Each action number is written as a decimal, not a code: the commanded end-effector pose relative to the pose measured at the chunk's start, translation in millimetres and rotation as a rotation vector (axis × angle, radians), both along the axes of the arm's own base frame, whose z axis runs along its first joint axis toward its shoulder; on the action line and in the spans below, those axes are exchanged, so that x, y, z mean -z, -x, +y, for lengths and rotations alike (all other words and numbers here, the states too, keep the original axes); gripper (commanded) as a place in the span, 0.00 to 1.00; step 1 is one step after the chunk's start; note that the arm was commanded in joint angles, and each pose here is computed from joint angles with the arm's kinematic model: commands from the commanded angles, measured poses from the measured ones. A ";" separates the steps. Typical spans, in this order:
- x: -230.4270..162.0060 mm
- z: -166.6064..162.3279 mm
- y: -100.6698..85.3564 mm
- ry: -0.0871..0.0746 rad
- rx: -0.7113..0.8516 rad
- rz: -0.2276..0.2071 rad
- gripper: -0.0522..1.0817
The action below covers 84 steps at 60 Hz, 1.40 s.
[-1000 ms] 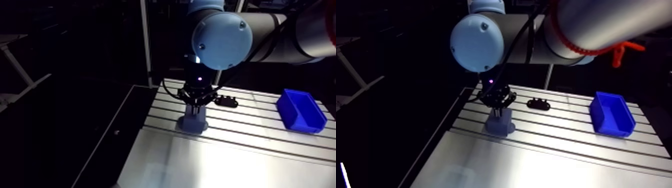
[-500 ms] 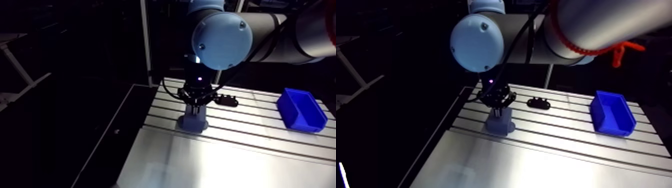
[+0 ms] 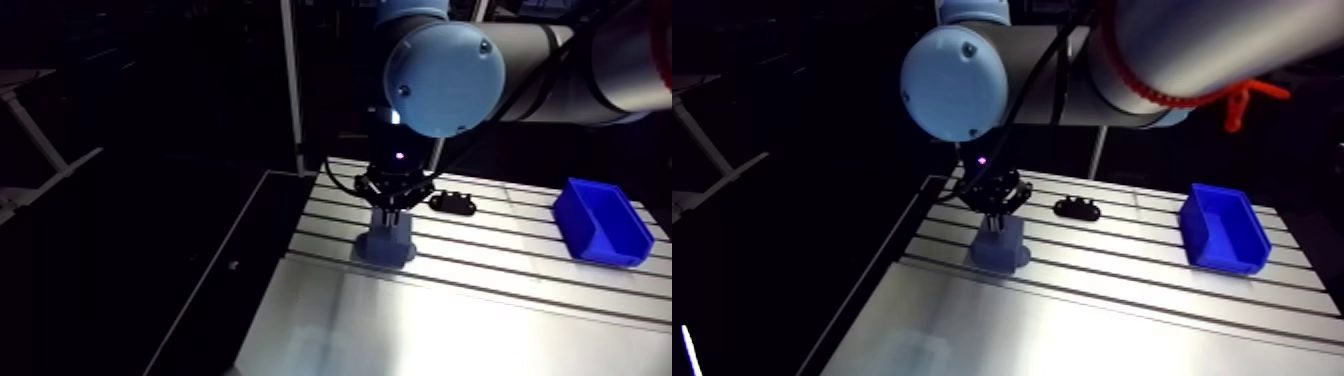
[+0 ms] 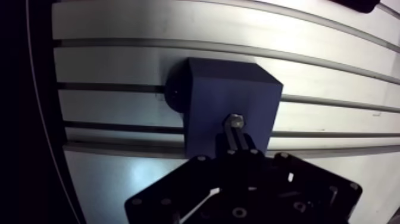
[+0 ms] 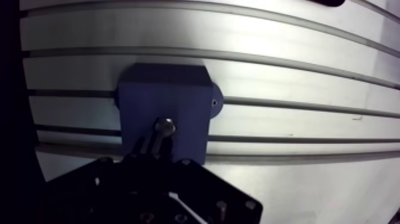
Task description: Pick up the M10 bolt and insert it into the hex recess until seated.
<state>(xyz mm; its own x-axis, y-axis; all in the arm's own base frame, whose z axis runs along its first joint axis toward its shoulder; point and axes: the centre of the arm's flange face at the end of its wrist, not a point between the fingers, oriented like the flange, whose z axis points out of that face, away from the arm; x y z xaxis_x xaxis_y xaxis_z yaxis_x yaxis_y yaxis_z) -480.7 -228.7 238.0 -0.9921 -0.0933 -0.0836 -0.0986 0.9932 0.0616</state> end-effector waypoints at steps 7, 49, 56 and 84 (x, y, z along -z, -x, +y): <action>-13.7 0.1 2.8 -0.001 -0.004 0.025 1.00; -142.6 -7.9 22.7 -0.012 -0.027 -0.062 0.05; -180.4 -8.2 23.5 -0.011 -0.030 -0.066 0.05; -273.1 88.9 0.6 0.012 0.020 0.053 0.05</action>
<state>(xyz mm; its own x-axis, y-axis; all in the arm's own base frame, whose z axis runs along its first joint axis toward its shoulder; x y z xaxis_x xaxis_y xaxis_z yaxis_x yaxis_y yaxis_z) -498.4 -217.7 443.7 -0.9863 -0.1283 -0.1033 -0.1345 0.9893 0.0558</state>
